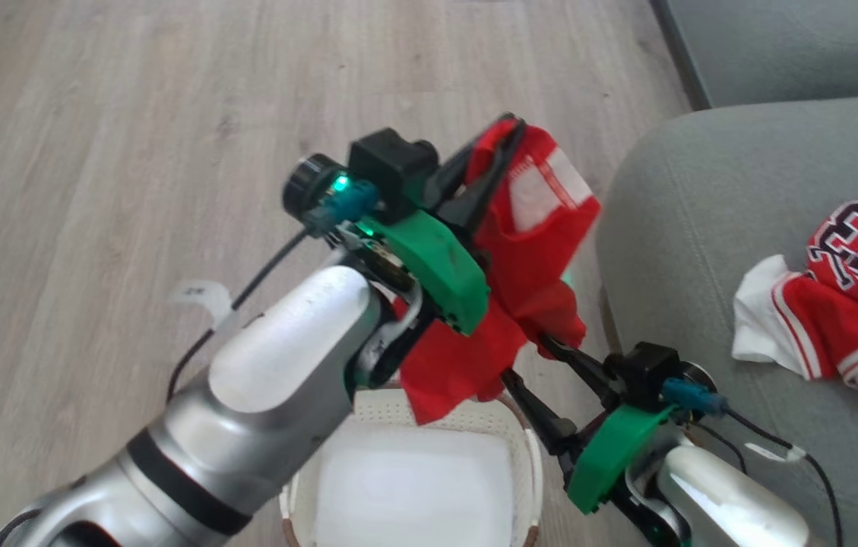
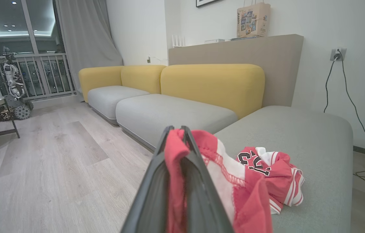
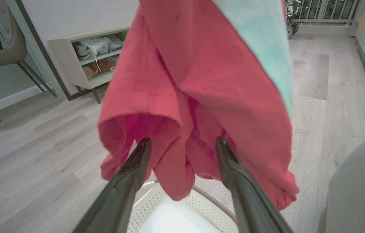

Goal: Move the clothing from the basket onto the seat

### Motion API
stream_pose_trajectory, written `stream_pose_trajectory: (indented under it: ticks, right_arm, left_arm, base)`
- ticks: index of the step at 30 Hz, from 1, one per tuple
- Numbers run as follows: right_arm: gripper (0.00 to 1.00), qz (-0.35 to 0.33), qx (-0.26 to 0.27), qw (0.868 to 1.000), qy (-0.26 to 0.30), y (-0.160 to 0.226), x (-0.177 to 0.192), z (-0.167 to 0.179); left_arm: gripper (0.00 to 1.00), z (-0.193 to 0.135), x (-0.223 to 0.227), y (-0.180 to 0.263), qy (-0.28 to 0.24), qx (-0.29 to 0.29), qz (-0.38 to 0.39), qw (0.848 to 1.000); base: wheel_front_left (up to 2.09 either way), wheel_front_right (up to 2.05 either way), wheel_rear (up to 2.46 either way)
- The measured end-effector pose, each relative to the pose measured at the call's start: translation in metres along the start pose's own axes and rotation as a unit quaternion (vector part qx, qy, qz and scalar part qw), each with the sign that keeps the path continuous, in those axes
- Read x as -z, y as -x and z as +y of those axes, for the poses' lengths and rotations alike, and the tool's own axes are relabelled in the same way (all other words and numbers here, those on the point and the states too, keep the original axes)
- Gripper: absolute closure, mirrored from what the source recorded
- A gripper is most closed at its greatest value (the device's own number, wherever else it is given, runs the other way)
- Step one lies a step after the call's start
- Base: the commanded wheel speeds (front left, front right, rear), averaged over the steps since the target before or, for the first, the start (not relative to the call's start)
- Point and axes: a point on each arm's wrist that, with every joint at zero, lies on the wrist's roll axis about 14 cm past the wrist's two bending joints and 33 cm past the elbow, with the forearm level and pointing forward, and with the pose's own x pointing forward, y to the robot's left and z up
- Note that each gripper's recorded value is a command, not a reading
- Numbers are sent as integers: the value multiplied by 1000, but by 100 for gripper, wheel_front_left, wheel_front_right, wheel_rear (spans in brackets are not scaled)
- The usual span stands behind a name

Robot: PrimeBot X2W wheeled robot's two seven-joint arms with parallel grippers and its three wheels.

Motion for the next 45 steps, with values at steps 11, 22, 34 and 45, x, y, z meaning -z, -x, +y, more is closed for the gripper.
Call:
stream_pose_trajectory:
  ticks: [11, 22, 34, 45]
  right_arm:
    - [0, 19, -26, 999, -32, -37, 8, 18]
    - [100, 2, -38, 998, -39, -46, -3, 24]
    - [100, -60, 45, 995, -64, -3, -25, -19]
    - [100, -137, 108, 984, -35, 34, -71, -56]
  left_arm:
    - [100, -7, 8, 12, 8, 3, 14, 1000]
    - [100, 3, 16, 17, 15, -15, 25, 999]
    - [100, 10, 55, 32, 38, -41, 64, 996]
    - [0, -10, 83, 41, 56, -24, 91, 994]
  base:
    - [0, 0, 0]
    - [0, 0, 0]
    - [0, 0, 0]
    - [0, 0, 0]
